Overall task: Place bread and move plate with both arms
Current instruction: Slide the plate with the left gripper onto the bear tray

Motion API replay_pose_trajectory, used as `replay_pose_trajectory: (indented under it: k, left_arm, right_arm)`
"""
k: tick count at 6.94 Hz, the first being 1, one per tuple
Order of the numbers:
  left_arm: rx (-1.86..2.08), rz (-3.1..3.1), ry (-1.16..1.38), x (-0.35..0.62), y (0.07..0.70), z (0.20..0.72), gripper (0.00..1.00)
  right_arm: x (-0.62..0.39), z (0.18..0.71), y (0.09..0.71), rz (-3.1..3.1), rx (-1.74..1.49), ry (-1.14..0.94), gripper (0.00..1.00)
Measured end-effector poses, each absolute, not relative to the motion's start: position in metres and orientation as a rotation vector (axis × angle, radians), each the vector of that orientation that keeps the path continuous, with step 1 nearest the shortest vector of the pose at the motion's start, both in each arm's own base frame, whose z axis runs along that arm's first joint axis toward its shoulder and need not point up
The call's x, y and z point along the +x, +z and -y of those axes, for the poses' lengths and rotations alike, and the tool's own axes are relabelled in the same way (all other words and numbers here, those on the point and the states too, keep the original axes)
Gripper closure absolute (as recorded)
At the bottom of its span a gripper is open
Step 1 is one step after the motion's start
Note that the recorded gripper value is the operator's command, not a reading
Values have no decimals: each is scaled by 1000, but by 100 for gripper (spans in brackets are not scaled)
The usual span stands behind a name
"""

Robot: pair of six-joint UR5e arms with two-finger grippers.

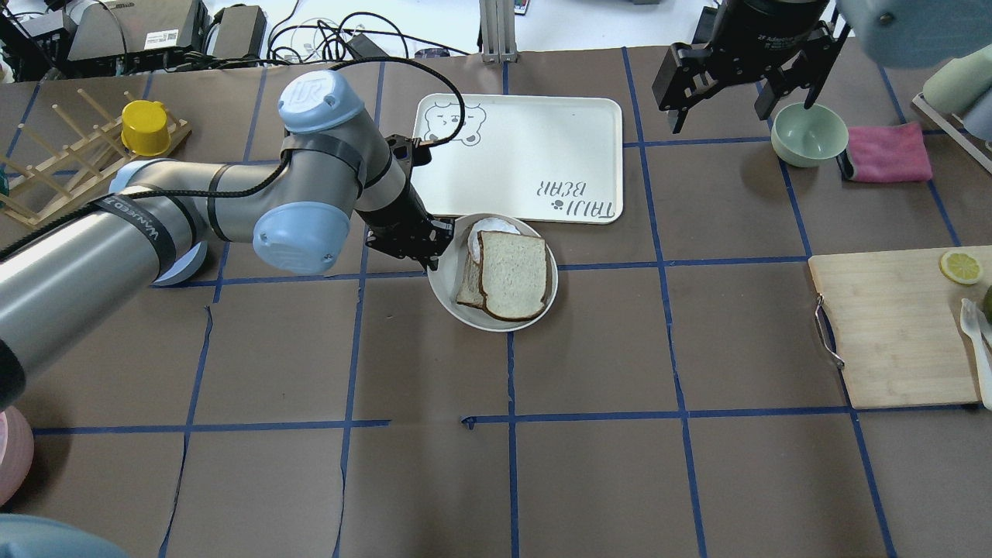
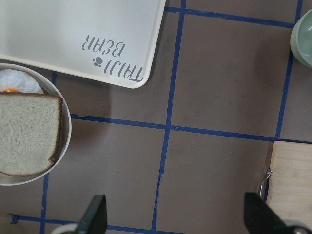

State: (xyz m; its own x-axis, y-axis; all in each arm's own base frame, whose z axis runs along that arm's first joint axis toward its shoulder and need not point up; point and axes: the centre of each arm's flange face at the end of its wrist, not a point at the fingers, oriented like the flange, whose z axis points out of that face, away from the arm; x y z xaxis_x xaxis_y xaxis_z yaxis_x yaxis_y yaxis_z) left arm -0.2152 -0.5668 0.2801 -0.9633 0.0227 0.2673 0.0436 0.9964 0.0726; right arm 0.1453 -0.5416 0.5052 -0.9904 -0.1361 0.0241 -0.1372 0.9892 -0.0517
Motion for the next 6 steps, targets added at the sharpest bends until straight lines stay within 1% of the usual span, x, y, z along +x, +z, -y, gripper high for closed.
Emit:
replay_pose_trajectory:
  k: [2, 4, 6]
  left_arm:
    - [-19, 2842, -62, -202, 287, 603, 100]
    - [-4, 2830, 8, -203, 282, 662, 100]
    - [18, 2819, 44, -207, 258, 724, 100]
  right_arm:
    - [145, 542, 505, 3110, 225, 81, 0]
    - [145, 542, 505, 3107, 237, 81, 0]
    - [145, 542, 505, 3105, 244, 81, 0]
